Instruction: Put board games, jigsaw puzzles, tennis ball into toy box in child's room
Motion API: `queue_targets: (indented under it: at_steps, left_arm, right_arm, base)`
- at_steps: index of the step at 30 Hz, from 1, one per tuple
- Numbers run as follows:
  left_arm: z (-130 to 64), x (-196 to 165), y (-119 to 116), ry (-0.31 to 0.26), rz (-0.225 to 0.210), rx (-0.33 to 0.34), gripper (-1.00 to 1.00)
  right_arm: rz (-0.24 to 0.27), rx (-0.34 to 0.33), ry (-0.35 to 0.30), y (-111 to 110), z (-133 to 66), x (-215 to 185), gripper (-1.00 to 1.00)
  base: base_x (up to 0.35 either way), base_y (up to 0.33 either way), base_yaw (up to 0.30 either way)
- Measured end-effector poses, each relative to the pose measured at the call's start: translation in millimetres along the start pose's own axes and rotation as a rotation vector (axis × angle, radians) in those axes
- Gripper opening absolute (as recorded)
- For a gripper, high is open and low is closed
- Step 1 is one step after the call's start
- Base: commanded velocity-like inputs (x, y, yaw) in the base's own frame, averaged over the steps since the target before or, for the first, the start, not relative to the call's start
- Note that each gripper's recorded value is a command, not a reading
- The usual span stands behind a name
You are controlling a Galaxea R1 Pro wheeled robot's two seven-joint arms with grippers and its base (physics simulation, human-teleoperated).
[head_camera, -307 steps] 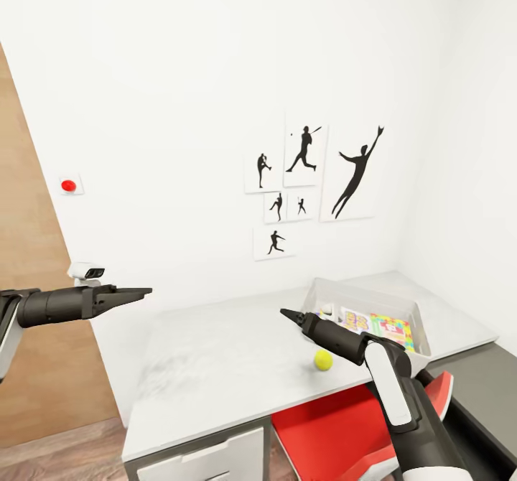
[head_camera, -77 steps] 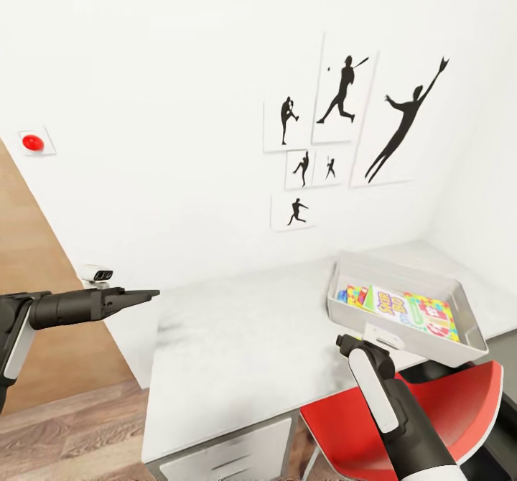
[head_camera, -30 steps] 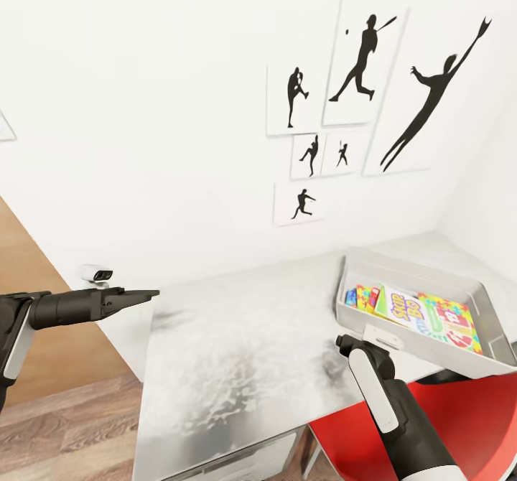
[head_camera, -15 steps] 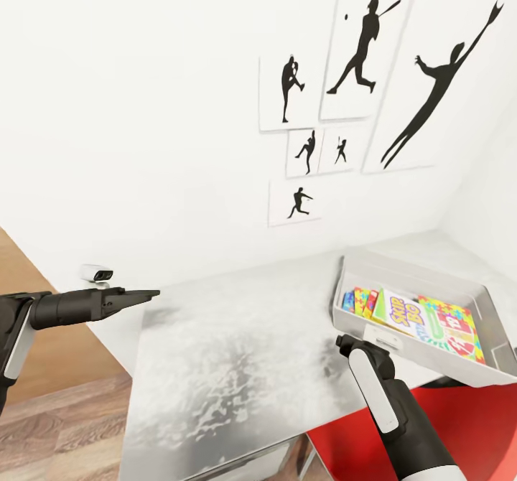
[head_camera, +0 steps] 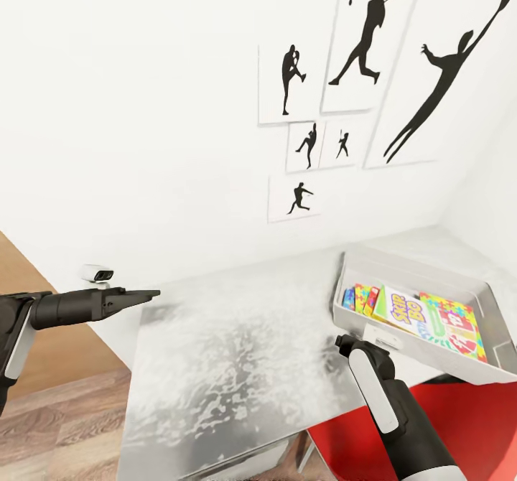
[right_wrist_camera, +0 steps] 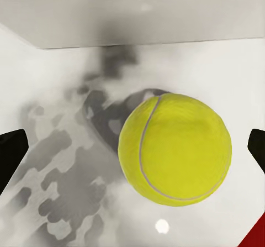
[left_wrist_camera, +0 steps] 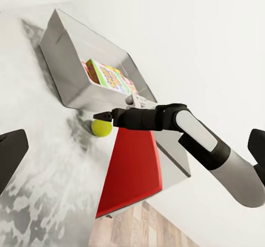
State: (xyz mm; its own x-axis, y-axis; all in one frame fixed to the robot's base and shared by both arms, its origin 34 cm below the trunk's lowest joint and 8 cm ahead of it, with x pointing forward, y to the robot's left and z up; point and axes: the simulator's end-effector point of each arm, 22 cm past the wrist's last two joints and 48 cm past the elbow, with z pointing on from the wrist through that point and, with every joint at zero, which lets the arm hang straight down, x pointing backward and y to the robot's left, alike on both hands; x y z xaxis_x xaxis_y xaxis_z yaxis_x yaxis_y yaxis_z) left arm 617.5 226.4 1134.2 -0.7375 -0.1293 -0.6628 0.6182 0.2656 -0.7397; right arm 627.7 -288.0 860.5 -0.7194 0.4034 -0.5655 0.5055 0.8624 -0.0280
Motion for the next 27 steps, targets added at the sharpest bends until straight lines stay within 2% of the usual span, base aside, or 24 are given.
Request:
queue_targets:
  at_steps: [9,16,27]
  left_arm:
    - [1.3,3.5,6.6,0.003,-0.014,-0.002,1.00]
    - [2.8,6.6,11.6,0.007,-0.025,-0.003,1.00]
    - [4.6,10.7,18.8,0.011,-0.040,-0.004,1.00]
  right_arm:
    - [-0.006,0.008,0.012,-2.7,6.0,5.1,1.00]
    - [0.011,0.038,0.020,-21.0,15.3,3.7,1.00]
    - [0.015,0.053,0.036,-27.2,22.7,9.9,1.00]
  base:
    - [0.000,0.000,0.000]
    - [0.000,0.000,0.000]
    - [0.000,0.000,0.000]
